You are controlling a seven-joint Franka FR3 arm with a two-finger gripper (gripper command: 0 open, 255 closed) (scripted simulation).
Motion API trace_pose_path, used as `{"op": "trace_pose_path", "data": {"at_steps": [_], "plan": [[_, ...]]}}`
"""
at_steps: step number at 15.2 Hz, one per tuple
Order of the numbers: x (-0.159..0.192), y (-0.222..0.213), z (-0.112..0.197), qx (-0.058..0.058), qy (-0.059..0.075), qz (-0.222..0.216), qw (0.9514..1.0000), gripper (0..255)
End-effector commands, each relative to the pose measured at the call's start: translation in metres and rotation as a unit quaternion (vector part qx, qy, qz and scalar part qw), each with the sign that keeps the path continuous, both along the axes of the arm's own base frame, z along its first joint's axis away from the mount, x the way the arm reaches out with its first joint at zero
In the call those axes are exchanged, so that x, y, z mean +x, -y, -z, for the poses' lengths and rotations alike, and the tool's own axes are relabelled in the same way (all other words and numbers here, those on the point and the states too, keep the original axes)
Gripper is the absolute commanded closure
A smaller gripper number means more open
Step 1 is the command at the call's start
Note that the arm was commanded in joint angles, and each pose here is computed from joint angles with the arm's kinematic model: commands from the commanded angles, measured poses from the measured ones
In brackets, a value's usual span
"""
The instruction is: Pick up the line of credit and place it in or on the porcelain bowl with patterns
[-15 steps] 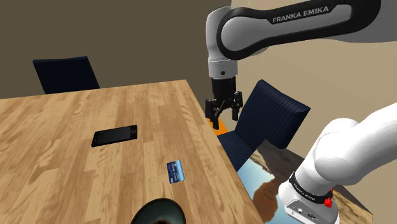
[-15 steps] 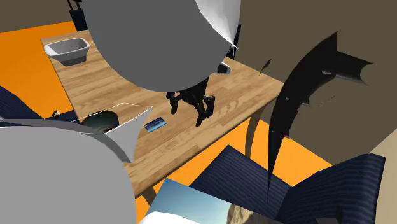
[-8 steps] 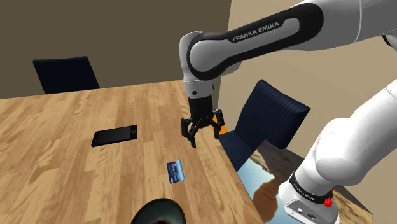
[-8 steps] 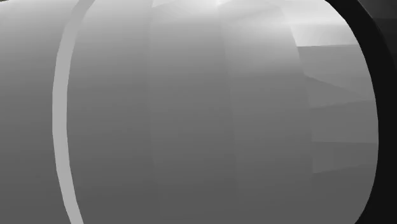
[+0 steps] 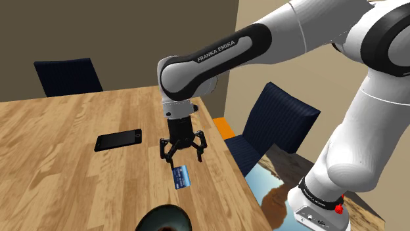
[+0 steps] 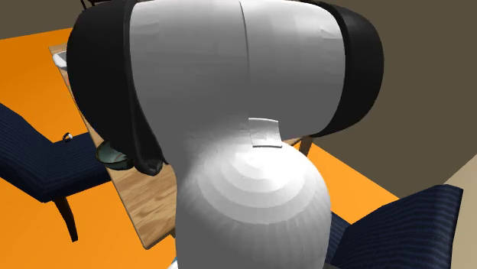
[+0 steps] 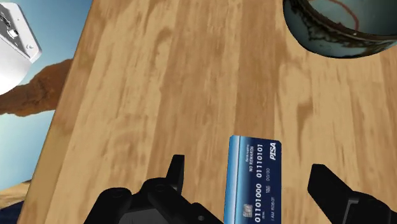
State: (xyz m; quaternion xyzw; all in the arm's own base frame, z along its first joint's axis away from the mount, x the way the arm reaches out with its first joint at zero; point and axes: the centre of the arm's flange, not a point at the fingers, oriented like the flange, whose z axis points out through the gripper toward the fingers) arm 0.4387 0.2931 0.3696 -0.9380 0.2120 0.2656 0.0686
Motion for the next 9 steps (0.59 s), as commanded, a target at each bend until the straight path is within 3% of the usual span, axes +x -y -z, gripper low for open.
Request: {"op": "trace_pose_path", "data": {"at_steps": [1,9], "plan": [[0.009,-0.018,0.019,0.001,-0.015,0.018,0.9997,0],[-0.01,-0.029,0.052,0.001,-0.015,0.018,0.9997,0]]}}
